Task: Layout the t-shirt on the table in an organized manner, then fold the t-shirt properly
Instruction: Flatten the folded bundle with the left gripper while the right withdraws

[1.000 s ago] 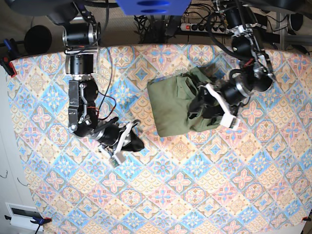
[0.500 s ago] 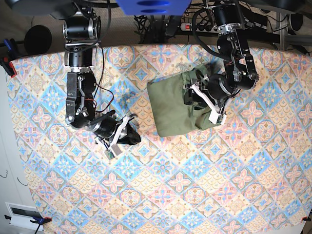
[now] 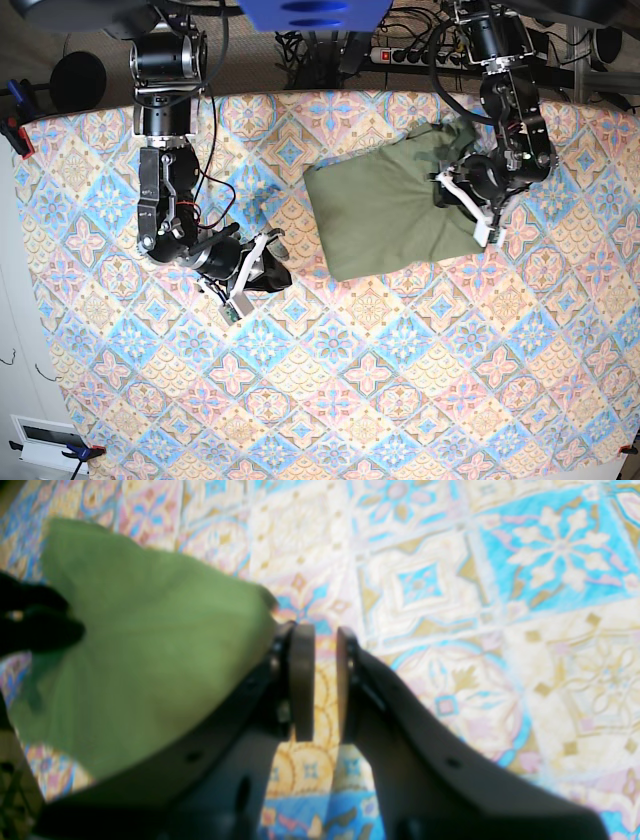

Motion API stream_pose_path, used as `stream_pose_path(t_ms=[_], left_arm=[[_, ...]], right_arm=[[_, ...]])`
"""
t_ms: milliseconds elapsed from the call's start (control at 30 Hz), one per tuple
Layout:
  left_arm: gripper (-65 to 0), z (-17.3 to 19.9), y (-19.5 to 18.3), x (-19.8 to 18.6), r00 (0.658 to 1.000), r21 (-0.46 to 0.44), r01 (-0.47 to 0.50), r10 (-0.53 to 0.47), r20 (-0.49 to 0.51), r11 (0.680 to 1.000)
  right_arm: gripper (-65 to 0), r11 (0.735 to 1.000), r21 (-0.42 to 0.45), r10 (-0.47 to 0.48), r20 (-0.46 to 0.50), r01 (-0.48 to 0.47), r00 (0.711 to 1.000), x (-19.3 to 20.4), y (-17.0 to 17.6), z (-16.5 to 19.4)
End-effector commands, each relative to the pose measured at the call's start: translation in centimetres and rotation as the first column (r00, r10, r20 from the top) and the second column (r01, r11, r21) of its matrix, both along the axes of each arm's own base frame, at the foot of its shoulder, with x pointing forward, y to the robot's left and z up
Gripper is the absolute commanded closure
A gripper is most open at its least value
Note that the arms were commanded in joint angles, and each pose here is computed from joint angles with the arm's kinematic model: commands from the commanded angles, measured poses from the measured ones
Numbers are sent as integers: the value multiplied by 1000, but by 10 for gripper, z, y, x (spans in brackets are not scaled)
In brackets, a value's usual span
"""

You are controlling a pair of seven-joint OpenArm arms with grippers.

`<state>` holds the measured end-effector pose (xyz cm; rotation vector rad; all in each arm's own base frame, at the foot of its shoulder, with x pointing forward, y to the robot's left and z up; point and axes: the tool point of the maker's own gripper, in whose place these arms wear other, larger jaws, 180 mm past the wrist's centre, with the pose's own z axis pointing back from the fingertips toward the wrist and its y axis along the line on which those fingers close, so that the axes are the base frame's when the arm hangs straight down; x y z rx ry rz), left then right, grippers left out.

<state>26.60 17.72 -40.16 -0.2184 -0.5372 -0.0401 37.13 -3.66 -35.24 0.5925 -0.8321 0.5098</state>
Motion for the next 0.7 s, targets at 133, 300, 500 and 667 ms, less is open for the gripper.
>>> stream_pose_path(t_ms=[133, 300, 500, 667], left_arm=[[-329, 50, -15, 21, 984, -70, 57, -44, 170, 996], [-328, 65, -18, 17, 976, -156, 102, -69, 205, 982], [-332, 66, 5, 14, 979, -134, 58, -30, 204, 989], [-328, 64, -10, -4, 986, -247, 84, -44, 163, 965]], right_arm=[[-71, 997, 0, 74, 44, -74, 996, 2, 22, 14], [-71, 981, -30, 193, 38, -191, 981, -15, 55, 9], [-73, 976, -37, 218, 40, -217, 975, -18, 62, 8], [-73, 976, -49, 218, 84, -214, 972, -1, 62, 25]])
